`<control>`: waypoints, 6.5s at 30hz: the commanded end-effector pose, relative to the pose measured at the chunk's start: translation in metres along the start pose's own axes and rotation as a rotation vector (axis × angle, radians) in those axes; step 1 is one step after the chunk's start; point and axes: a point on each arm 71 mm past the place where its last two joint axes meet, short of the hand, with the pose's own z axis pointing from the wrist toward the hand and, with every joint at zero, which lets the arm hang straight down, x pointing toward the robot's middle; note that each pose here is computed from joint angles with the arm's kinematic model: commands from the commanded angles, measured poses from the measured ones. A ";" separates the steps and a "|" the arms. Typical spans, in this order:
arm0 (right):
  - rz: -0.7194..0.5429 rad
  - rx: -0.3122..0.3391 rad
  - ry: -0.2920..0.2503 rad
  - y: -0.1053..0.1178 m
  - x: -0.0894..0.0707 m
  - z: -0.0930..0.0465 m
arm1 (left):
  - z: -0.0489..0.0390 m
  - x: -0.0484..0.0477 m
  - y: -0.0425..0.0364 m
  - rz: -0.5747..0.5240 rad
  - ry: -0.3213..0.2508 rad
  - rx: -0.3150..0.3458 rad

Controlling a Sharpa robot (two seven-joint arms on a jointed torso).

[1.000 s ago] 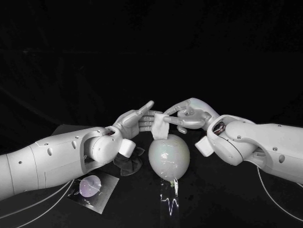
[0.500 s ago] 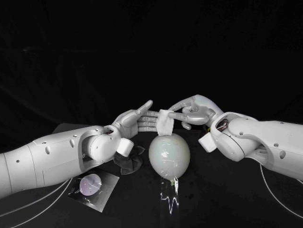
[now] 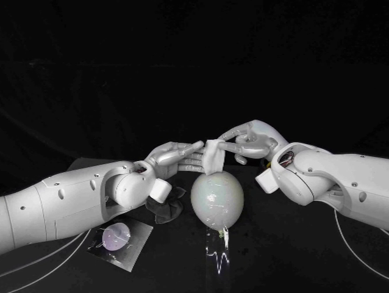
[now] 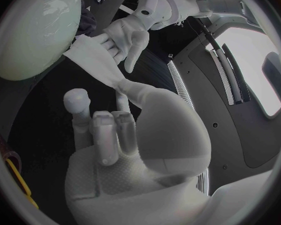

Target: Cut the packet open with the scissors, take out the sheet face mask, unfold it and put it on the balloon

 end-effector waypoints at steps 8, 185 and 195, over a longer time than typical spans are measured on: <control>-0.004 -0.008 -0.009 0.000 -0.002 0.001 | 0.0003 0.0036 -0.0002 0.033 0.041 -0.003; -0.324 -0.299 0.024 0.037 0.044 0.020 | 0.0046 0.0051 0.0171 -0.384 -0.085 -0.022; -0.399 -0.330 0.074 0.034 0.045 0.005 | 0.0029 0.0033 0.0178 -0.383 -0.095 -0.036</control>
